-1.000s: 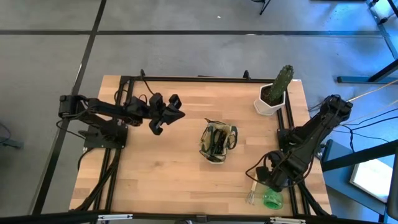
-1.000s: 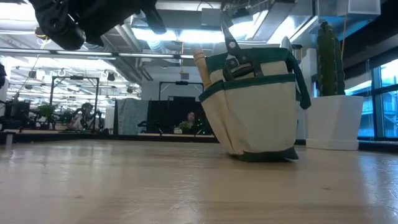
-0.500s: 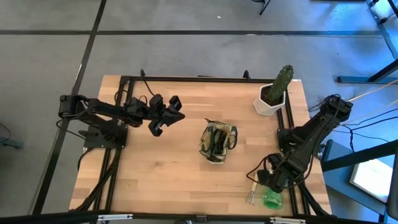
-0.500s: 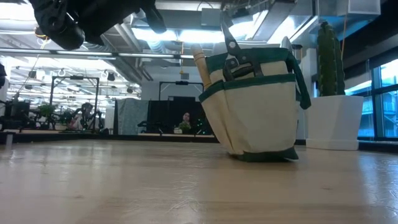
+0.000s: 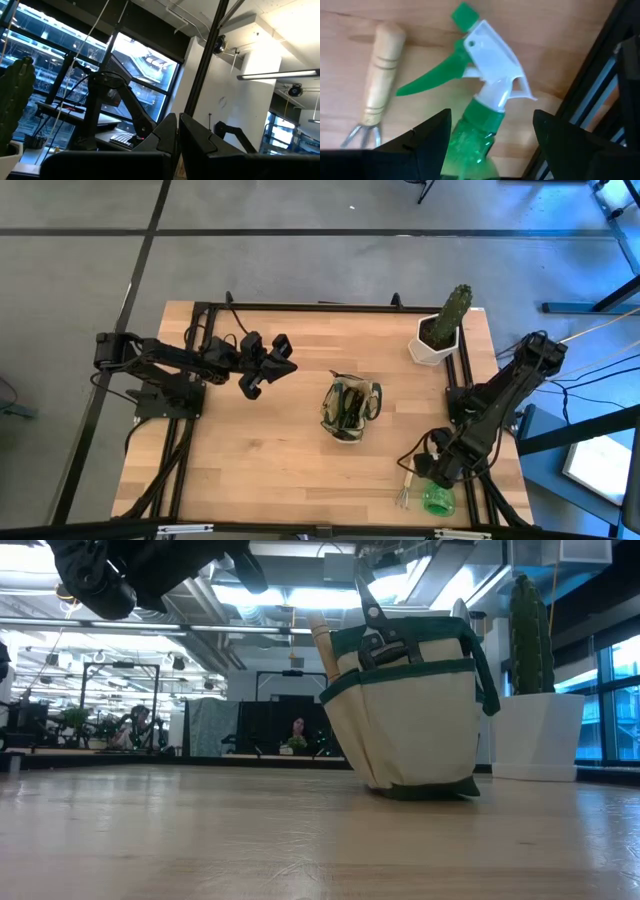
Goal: Pick & Place Garden tools in Gardening bag
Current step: Put the green spray bottle into the green gardening bag
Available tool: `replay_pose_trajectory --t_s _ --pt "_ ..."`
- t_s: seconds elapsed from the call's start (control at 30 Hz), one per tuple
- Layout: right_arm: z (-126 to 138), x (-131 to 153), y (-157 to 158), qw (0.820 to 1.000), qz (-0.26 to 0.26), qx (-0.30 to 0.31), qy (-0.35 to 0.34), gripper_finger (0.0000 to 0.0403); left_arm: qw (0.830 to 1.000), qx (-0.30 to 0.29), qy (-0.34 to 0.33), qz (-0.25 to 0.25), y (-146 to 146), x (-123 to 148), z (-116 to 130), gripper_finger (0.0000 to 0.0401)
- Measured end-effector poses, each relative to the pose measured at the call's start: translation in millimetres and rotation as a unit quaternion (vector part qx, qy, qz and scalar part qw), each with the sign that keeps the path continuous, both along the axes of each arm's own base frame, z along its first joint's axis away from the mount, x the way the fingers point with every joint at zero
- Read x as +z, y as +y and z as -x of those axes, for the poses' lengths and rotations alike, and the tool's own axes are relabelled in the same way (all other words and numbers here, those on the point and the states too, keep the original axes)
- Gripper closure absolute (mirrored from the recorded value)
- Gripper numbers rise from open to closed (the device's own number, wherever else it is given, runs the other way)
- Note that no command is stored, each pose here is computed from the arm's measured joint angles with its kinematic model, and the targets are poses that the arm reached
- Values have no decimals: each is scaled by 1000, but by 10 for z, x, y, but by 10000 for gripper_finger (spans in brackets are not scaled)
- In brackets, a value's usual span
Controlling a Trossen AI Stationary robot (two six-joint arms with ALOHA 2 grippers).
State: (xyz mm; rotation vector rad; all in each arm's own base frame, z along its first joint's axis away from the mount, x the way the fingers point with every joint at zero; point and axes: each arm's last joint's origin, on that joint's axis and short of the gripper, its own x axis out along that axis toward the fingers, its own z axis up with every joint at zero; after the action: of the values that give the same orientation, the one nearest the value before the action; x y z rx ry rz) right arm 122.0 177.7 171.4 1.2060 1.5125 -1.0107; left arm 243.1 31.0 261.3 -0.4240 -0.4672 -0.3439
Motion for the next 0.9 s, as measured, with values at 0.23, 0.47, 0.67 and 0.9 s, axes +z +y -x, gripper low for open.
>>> replay_pose_trajectory --t_s 0.23,0.47,0.67,0.9 --pt "-3 -69 24 1000 -2 3 0 121 1000 0 0 0 0 0 0 386" --pt "-40 -155 94 1000 -7 7 -3 121 1000 -1 0 0 0 0 0 386" --pt "-39 -193 104 1000 1 11 3 121 1000 -1 0 -1 -1 0 0 386" --pt "-36 -222 113 1000 5 14 11 126 1000 -6 -4 -3 -29 6 -1 386"
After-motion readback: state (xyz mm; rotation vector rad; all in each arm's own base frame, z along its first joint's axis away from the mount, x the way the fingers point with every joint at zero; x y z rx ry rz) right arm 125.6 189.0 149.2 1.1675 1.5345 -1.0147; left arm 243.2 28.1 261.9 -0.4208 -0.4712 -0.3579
